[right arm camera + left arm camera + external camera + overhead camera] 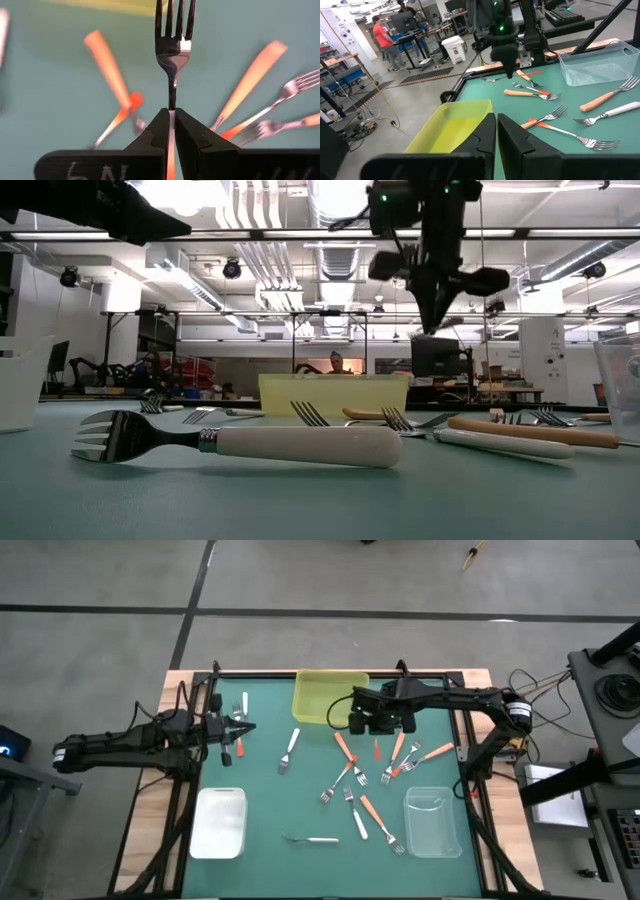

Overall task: Sort silverware by color (type)
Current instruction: Put the orange fork into the transparent bin

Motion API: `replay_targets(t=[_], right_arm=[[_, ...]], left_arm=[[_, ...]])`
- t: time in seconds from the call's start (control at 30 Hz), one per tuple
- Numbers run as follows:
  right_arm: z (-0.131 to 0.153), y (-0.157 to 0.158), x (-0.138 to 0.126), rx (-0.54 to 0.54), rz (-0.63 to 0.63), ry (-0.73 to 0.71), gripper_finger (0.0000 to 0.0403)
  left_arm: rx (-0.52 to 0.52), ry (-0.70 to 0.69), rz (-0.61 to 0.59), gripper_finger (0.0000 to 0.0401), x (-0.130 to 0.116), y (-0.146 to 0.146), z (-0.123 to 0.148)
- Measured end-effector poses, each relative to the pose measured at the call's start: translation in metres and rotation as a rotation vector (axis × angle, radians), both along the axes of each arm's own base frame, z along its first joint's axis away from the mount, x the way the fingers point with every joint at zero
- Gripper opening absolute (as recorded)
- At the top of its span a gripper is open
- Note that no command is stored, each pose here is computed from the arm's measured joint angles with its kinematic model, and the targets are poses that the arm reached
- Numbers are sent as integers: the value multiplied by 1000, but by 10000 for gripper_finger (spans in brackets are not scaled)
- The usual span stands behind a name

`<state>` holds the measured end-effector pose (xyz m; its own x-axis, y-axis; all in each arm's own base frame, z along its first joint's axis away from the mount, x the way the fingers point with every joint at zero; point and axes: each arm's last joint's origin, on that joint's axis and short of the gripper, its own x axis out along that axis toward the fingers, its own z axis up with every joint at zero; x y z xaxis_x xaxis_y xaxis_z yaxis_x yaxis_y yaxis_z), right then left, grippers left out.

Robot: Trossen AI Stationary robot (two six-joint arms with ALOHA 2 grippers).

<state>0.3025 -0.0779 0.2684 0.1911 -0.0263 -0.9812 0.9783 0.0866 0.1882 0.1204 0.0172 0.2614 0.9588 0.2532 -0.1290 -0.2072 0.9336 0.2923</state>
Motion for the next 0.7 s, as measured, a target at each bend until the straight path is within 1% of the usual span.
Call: replay_targets(t=[0.07, 0.23, 0.33, 0.37, 0.57, 0.7], right_arm=[[5, 9, 4, 27, 37, -26, 9], [13, 37, 11, 50, 140, -57, 9], [14, 61, 14, 35, 294, -64, 9], [14, 69, 14, 41, 327, -63, 9], [14, 120, 11, 75, 445, -57, 9], [13, 152, 5, 93, 495, -49, 9]], left_arm=[[0, -2, 0, 0, 0, 0, 0], [2, -14, 0, 0, 0, 0, 1], [1, -14, 0, 0, 0, 0, 1], [1, -14, 0, 0, 0, 0, 1], [2, -14, 0, 0, 0, 0, 1], [2, -15, 0, 0, 0, 0, 1]])
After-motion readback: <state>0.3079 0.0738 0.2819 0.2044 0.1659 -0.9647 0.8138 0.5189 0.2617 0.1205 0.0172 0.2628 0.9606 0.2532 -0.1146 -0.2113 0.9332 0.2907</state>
